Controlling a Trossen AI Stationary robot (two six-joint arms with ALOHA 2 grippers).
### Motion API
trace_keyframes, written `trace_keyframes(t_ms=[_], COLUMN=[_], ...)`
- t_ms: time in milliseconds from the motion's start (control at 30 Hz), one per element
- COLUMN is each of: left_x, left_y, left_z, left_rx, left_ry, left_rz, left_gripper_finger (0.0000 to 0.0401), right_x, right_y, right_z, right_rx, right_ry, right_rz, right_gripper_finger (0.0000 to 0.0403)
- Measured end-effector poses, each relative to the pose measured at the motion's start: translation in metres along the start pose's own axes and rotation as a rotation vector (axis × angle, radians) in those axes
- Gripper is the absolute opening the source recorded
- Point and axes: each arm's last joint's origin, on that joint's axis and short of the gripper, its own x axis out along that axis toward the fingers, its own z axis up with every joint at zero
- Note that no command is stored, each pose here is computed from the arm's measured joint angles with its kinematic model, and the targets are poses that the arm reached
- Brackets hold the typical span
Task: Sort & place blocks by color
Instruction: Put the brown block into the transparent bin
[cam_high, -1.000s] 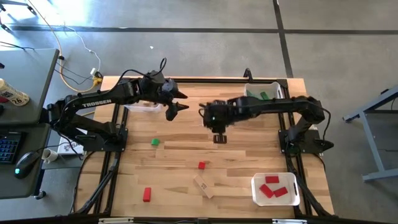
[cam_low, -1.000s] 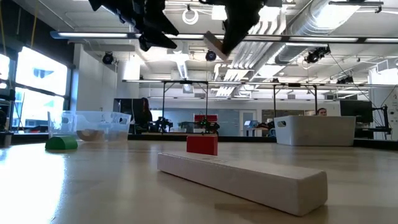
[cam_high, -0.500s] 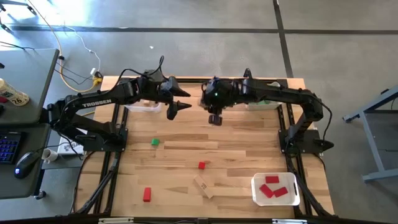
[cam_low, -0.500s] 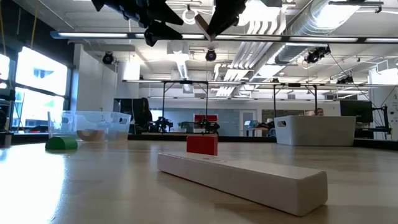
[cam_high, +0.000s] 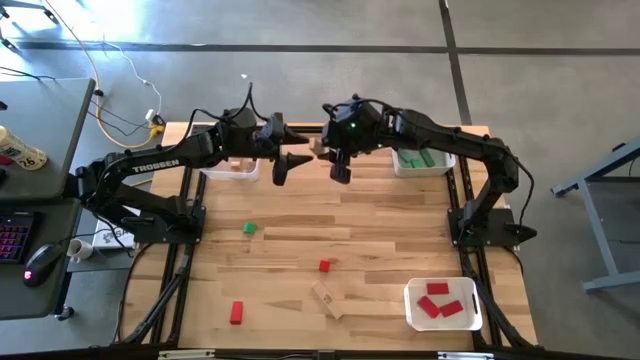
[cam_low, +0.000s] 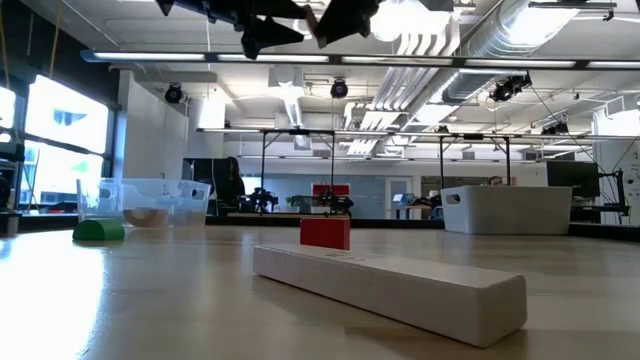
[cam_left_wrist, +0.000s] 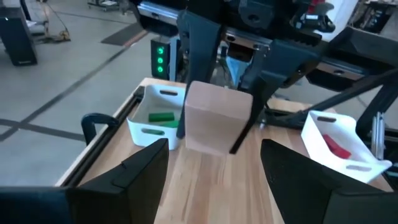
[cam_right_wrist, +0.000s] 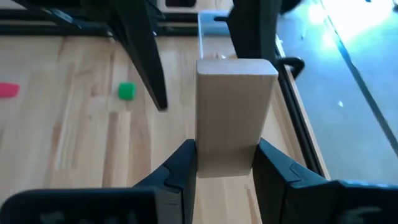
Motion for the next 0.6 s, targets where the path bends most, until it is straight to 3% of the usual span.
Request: trace_keyframes(t_ms=[600], left_x=[-0.001], left_y=[-0.001], left_z=[0.011], left_rx=[0.023], left_ry=[-0.112], left_rz=[-0.012], left_gripper_finger=[0.0243], right_x=[-0.001], right_y=[-0.005], right_z=[0.009], right_rx=[-0.043], right_ry=[-0.118], right_rz=[0.085], right_gripper_finger=[0.0092])
